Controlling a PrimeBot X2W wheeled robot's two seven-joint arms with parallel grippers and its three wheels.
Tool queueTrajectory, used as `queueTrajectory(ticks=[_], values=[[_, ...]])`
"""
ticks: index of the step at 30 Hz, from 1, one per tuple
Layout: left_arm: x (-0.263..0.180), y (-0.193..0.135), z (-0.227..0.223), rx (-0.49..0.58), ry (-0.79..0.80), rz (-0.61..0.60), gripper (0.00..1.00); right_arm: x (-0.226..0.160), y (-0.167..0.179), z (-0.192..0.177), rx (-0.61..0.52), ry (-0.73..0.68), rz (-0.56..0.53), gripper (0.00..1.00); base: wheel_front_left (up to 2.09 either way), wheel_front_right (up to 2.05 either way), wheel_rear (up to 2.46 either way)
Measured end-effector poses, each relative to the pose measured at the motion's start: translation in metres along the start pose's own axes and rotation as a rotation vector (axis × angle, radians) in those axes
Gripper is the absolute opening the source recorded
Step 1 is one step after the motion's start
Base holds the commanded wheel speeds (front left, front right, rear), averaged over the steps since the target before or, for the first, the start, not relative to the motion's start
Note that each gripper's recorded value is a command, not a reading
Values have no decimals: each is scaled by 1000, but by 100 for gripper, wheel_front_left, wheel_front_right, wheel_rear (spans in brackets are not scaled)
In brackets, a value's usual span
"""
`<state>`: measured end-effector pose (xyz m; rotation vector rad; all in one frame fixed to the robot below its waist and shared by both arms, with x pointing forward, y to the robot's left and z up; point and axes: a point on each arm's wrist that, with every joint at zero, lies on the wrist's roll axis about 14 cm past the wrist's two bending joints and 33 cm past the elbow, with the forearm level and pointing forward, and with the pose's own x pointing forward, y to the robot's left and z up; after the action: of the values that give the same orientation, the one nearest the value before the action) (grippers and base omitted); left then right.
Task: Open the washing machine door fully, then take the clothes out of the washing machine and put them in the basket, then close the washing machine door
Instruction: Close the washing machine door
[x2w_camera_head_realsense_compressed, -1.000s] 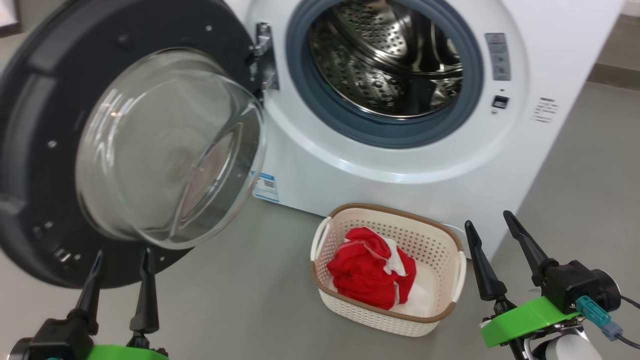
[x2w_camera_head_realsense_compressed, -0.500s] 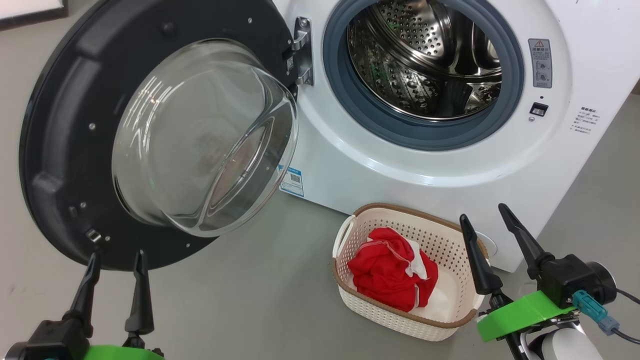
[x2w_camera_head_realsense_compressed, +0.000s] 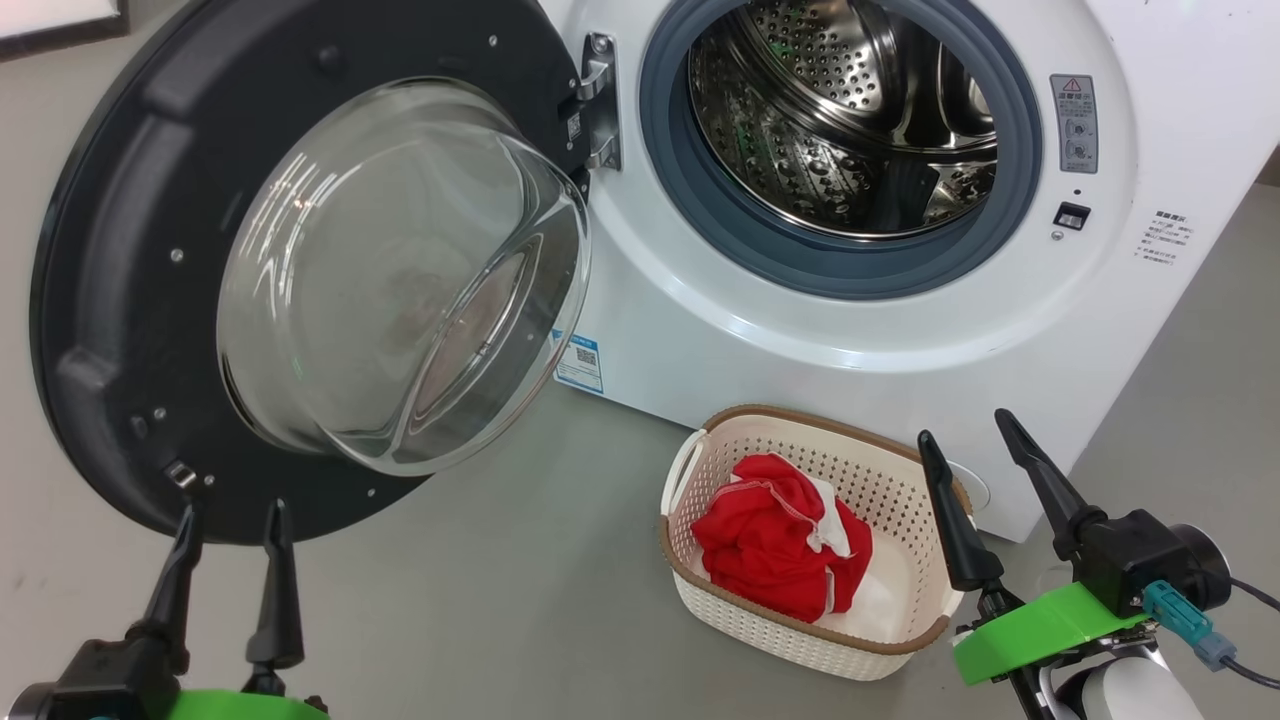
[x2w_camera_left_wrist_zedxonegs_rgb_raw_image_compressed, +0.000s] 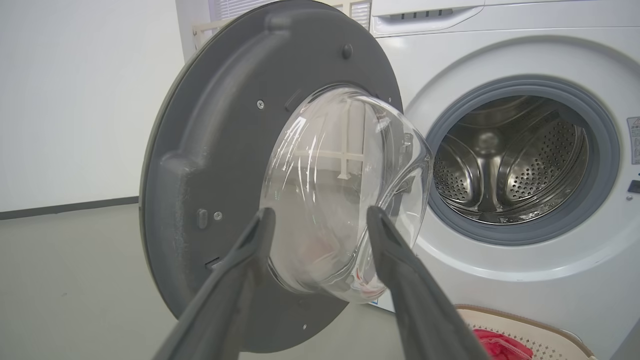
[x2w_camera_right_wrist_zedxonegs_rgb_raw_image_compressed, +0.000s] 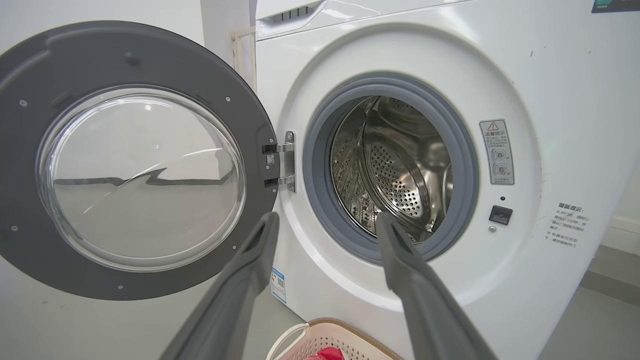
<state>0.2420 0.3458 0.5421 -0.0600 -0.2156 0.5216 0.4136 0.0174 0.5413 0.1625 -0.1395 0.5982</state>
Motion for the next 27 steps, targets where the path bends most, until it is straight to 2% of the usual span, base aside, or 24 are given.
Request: queueTrajectory(ticks=[1,2,11,20,23,27], values=[[0,0,0,2,-1,-1,34,0,0,0,0,0,-1,100,0,0,0],[1,-1,1,2,-2,-2,0,0,-1,0,0,0,-1,100,0,0,0],[13,4,23,25,-70,25,0,-1,-4,-6,1,15,-5,100,0,0,0],[68,26,116,79,-339,101,0,9,-9,-12,-1,22,6,100,0,0,0],[88,33,145,69,-412,122,0,9,-11,-15,-6,30,9,100,0,0,0],[112,45,163,15,-443,161,0,8,-14,-17,-8,39,6,100,0,0,0]])
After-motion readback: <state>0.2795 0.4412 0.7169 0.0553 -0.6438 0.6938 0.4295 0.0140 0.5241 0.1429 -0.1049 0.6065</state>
